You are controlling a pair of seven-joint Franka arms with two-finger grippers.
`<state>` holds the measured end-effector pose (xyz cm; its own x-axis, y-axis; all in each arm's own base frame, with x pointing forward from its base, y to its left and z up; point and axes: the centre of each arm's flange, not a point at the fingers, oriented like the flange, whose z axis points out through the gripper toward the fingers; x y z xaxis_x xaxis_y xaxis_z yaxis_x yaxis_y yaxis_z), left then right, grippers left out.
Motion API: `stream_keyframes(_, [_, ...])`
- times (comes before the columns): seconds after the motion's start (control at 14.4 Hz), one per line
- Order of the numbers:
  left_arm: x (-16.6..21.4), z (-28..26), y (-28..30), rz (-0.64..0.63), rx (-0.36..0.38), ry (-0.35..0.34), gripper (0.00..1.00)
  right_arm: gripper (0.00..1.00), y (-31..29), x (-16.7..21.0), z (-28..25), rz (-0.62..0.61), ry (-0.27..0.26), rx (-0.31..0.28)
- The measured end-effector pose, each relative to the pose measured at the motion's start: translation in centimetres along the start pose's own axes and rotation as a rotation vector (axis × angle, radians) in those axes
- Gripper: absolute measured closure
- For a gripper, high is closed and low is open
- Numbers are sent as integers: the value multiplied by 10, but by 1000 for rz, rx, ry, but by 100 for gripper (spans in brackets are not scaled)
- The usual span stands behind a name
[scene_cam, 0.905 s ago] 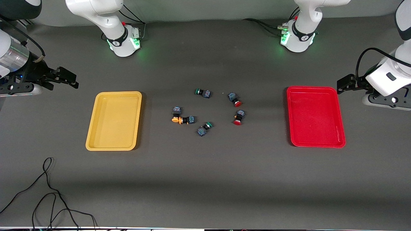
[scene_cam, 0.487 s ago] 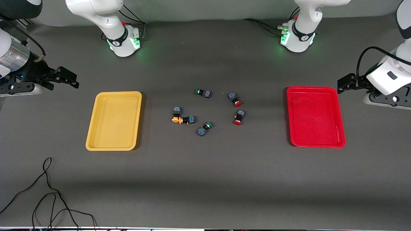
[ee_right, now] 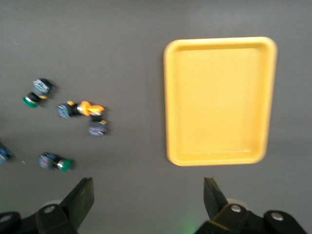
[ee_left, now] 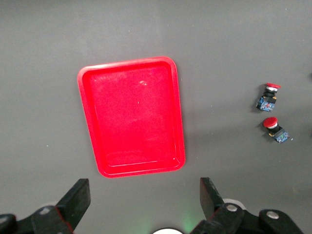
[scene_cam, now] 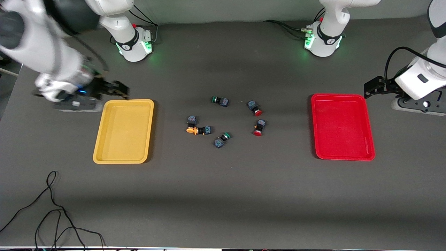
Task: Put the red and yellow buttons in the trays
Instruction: 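Move the right gripper toward the yellow buttons while the left gripper reaches inward, then grasp a yellow button with the right gripper while the left gripper grasps red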
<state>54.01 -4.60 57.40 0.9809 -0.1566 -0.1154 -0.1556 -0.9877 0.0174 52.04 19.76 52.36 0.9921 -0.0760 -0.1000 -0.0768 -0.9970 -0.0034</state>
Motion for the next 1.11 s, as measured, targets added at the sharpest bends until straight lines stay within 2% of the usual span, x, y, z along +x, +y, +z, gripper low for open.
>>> stream_keyframes(0.21, [2, 31, 30, -33, -21, -45, 0, 0, -79, 0, 61, 52, 1, 17])
stream_keyframes(0.42, [3, 73, 98, -107, -12, -60, 0, 0, -121, -3, 130, 55, -16, -8])
stream_keyframes(0.56, [-3, 92, 154, -170, -21, -58, 0, 0, -133, -11, 182, 49, 4, -18])
stream_keyframes(0.77, [-15, 117, 237, -275, -21, -38, 0, 0, -130, -31, 259, 31, 35, 15])
stream_keyframes(0.97, [-25, 146, 308, -355, -35, -11, 0, 0, -125, -39, 309, 42, 53, 51])
stream_keyframes(1.11, [-27, 163, 336, -398, -49, 0, 0, 0, -125, -40, 331, 34, 60, 42])
